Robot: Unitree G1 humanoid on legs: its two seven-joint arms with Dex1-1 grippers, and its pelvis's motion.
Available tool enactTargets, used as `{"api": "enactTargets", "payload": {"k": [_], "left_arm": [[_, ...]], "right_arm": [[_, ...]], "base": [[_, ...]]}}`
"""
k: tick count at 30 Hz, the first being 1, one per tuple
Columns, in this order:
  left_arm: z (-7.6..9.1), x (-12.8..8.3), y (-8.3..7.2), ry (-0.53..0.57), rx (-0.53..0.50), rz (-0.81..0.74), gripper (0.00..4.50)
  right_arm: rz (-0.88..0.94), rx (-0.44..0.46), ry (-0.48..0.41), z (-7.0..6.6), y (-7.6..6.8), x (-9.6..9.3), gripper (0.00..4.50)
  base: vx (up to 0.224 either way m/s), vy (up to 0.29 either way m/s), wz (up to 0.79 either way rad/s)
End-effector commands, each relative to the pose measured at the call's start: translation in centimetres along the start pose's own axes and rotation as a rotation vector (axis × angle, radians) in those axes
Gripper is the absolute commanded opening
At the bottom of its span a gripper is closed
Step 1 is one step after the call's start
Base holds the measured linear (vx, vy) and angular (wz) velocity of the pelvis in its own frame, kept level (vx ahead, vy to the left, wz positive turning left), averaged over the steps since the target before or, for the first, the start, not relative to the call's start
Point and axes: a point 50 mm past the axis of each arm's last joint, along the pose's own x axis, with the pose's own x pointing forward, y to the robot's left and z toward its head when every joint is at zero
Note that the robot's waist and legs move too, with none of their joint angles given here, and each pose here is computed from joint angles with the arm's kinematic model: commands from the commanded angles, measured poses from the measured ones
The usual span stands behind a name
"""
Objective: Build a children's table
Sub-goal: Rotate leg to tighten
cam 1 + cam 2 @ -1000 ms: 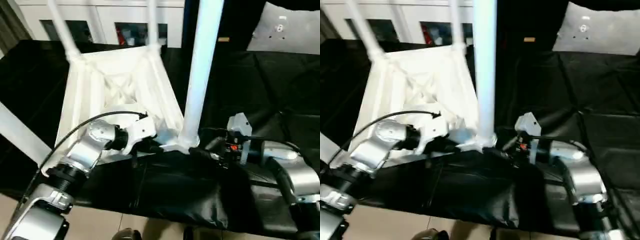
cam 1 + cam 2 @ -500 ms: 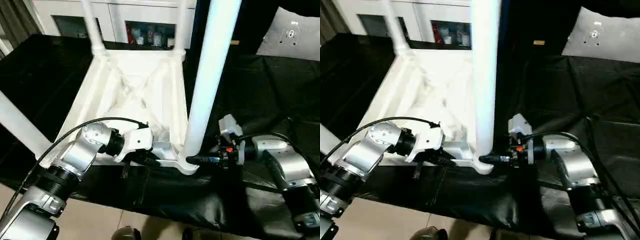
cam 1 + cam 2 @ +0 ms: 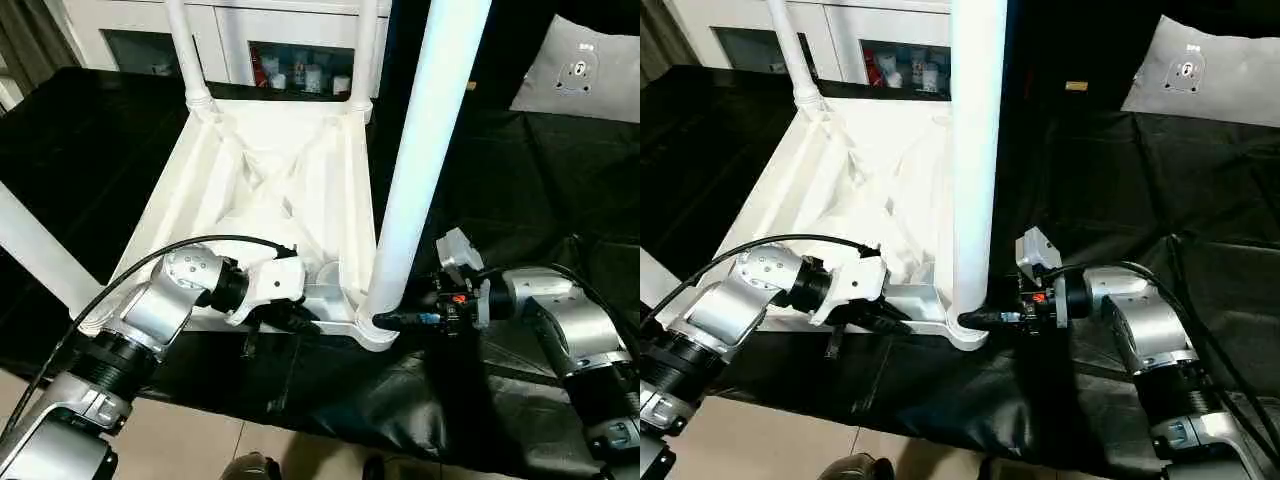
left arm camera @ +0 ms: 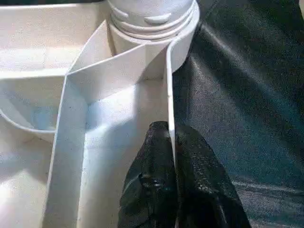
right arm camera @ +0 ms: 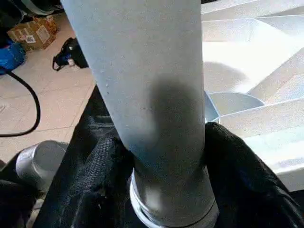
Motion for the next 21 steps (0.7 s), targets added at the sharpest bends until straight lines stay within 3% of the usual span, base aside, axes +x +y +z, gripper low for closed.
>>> {"api": "enactTargets", "payload": {"k": [1,4,7,10,18,20,21], "left_arm": [[0.8,1.1,0.1,-0.023,-0.013,0.012,0.0],[1.3,1.5,0.7,-0.054,-0.056,0.098,0.0],[2.3,2.4,1.7,-0.111,-0.127,0.207,0.0],[3.4,3.6,2.6,-0.156,-0.181,0.306,0.0],[5.9,6.4,3.6,-0.194,-0.242,0.464,0.0],[6.1,6.8,3.4,-0.189,-0.234,0.462,0.0],[6.2,6.9,3.4,-0.188,-0.23,0.458,0.0]], "right_arm": [[-0.018,0.021,-0.043,-0.4,0.6,1.3,1.99],[-0.162,0.059,-0.06,-0.7,0.6,2.8,1.99],[-0.323,0.148,-0.143,-0.4,0.5,5.1,1.99],[-0.507,0.222,-0.16,-0.3,-0.1,6.8,1.99],[-0.832,0.317,-0.184,0.1,-1.0,9.3,1.99],[-0.86,0.301,-0.197,0.2,-0.9,9.2,2.69],[-0.877,0.3,-0.206,0.2,-0.9,9.1,2.71]], "base": [[0.0,0.0,0.0],[0.0,0.0,0.0],[0.0,0.0,0.0],[0.0,0.0,0.0],[0.0,0.0,0.0],[0.0,0.0,0.0],[0.0,0.0,0.0]]}}
